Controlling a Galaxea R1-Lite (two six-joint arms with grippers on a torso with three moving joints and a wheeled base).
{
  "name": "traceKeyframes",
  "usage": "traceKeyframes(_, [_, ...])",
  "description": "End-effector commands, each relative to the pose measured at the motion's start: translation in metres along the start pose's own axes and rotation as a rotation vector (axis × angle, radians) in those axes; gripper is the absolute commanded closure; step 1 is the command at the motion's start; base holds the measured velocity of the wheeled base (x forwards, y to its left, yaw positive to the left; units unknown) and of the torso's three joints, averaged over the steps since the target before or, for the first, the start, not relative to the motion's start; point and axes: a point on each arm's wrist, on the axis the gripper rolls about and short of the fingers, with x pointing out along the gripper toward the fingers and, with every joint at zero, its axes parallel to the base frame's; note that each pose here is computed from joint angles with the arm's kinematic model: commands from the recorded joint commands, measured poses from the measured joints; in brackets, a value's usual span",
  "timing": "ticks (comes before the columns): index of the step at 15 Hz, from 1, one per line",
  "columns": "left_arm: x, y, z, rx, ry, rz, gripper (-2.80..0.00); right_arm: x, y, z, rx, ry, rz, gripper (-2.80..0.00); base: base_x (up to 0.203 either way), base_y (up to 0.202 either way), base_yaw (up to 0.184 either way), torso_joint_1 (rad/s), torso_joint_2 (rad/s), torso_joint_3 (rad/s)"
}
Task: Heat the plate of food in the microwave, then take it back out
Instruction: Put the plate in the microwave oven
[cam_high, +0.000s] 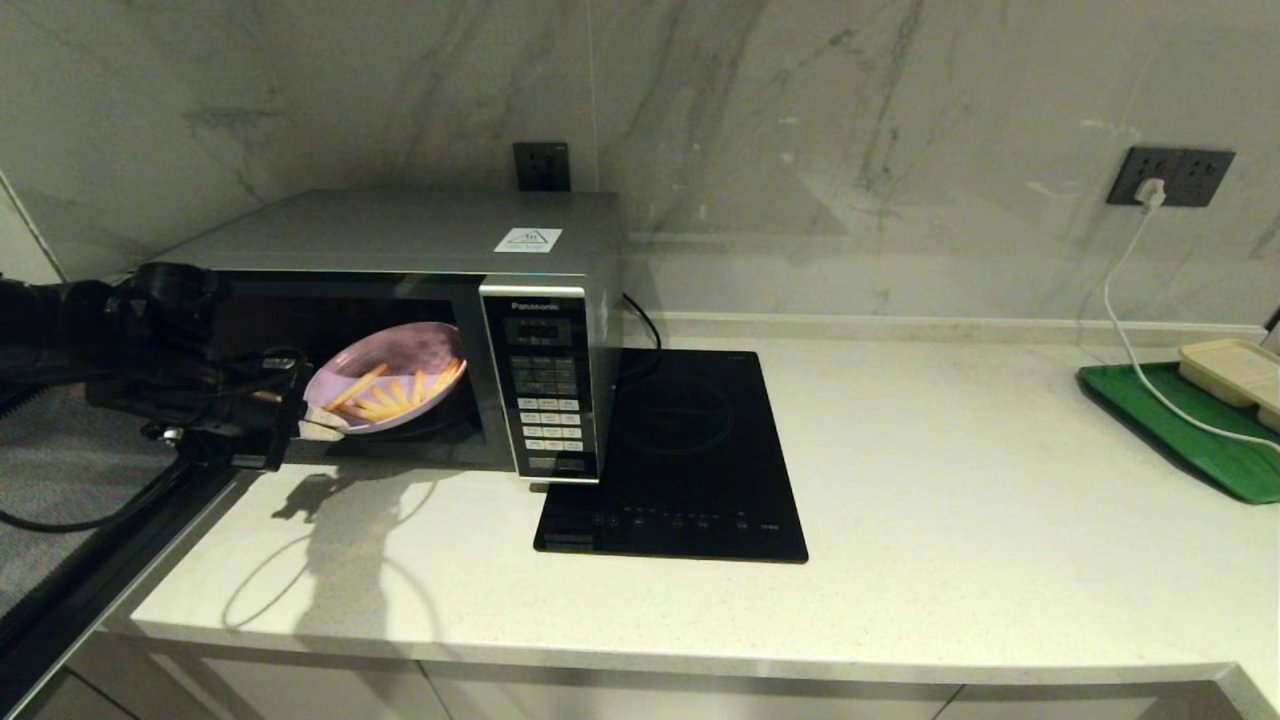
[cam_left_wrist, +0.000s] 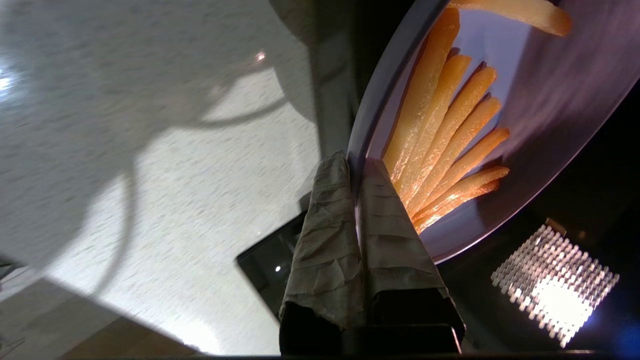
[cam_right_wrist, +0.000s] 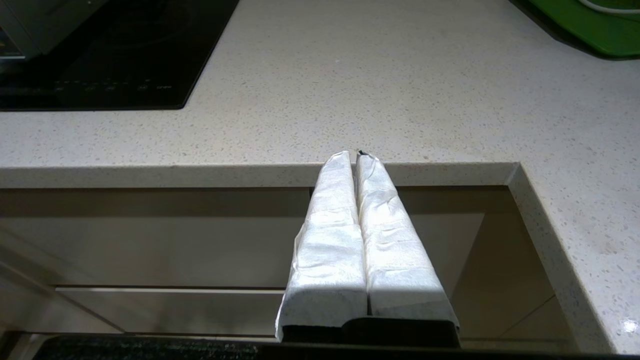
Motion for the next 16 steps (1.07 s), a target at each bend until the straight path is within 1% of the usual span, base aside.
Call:
traceKeyframes(1, [0.027, -0.012, 0.003, -0.018, -0.032, 0.008, 0.0, 0.0, 0.0, 0.0, 0.0, 0.002, -0.001, 0.0, 0.0, 0.0, 0.0, 0.0, 0.0, 0.0])
traceKeyframes(3, [0.036, -0.017, 0.0, -0.012, -0.046, 0.009, 0.0, 0.0, 0.0, 0.0, 0.0, 0.002, -0.001, 0.0, 0.0, 0.0, 0.0, 0.0, 0.0, 0.0])
traceKeyframes(8, [0.037, -0.019, 0.001, -0.01, -0.056, 0.004, 0.0, 0.0, 0.0, 0.0, 0.0, 0.001, -0.001, 0.0, 0.0, 0.0, 0.0, 0.0, 0.0, 0.0])
traceKeyframes(16, [0.04, -0.021, 0.018, -0.035, -0.082, -0.006, 0.0, 0.0, 0.0, 0.0, 0.0, 0.002, -0.001, 0.0, 0.0, 0.0, 0.0, 0.0, 0.0, 0.0])
